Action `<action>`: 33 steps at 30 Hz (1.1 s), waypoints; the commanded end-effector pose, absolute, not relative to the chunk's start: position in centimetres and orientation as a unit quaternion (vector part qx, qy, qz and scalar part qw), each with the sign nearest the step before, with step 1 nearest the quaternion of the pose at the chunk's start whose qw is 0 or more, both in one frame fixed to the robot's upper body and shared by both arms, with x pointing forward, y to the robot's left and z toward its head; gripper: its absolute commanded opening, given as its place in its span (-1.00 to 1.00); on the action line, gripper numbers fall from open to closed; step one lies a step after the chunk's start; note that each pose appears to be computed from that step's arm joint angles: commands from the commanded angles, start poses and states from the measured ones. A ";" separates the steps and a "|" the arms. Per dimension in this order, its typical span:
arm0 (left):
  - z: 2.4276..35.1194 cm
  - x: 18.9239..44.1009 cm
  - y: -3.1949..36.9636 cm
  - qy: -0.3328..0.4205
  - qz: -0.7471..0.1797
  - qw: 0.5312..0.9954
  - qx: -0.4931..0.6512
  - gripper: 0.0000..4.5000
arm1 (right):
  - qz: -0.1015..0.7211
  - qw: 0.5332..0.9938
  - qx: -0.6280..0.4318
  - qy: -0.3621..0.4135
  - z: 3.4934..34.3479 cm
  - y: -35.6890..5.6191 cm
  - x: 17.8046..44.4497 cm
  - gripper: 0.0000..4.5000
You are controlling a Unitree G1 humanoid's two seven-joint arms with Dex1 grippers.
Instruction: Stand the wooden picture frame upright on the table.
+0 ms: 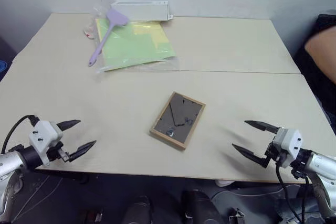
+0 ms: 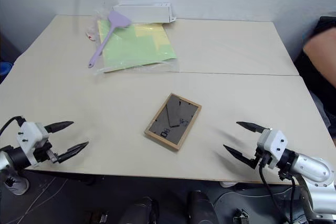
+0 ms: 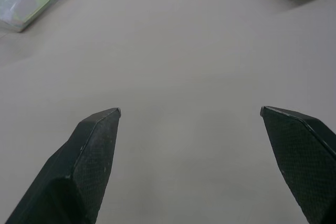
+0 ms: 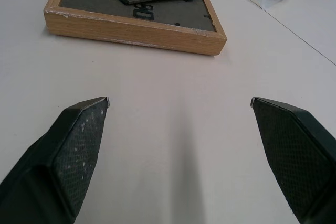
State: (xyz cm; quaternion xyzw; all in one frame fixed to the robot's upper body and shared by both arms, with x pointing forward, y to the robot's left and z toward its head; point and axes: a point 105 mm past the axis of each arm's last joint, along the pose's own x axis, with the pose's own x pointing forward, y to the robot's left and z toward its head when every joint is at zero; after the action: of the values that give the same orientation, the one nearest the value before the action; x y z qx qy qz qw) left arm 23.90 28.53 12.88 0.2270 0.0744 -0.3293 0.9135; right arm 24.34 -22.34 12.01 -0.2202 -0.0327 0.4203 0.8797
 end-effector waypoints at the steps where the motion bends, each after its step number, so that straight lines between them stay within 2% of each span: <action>1: 13.9 24.1 28.5 0.061 -0.330 0.913 0.231 1.00 | 0.426 0.871 -0.239 -0.061 13.1 -21.7 23.8 0.99; 6: 13.9 24.2 25.9 0.088 -0.379 0.902 0.184 1.00 | 0.458 0.862 -0.210 -0.048 12.9 -19.4 23.5 0.99; 8: 14.2 25.3 24.8 0.080 -0.384 0.901 0.188 0.83 | 0.469 0.861 -0.197 -0.035 12.9 -18.1 23.9 0.82; 12: 14.5 29.4 21.7 0.061 -0.392 0.896 0.199 0.36 | 0.462 0.859 -0.221 0.011 11.3 -16.7 25.5 0.31; 15: 13.5 31.8 19.6 0.066 -0.402 0.889 0.209 -0.08 | 0.451 0.861 -0.236 0.015 10.6 -16.0 26.9 -0.18; 19: 12.6 33.4 16.1 0.061 -0.439 0.874 0.200 -0.63 | 0.436 0.866 -0.246 0.014 10.2 -15.5 28.5 -0.79; 21: 12.1 34.0 14.7 0.062 -0.450 0.867 0.203 -0.91 | 0.426 0.872 -0.239 0.035 9.6 -15.6 29.1 -1.00; 22: 11.9 34.1 14.0 0.060 -0.457 0.862 0.209 -1.00 | 0.422 0.876 -0.234 0.031 9.7 -15.4 29.5 -1.00; 26: 10.9 34.1 11.7 0.058 -0.481 0.850 0.208 -1.00 | 0.423 0.876 -0.231 0.021 10.0 -14.5 30.4 -1.00; 33: 9.9 31.2 9.7 0.065 -0.537 0.822 0.180 -1.00 | 0.423 0.874 -0.240 0.007 10.6 -14.0 31.8 -1.00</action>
State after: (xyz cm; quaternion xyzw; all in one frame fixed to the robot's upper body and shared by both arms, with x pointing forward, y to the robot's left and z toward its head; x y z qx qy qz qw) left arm 32.39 10.65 9.66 0.1849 0.0752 -0.5127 0.8350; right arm 31.55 -14.25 9.79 -0.2338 0.0267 0.4210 0.8760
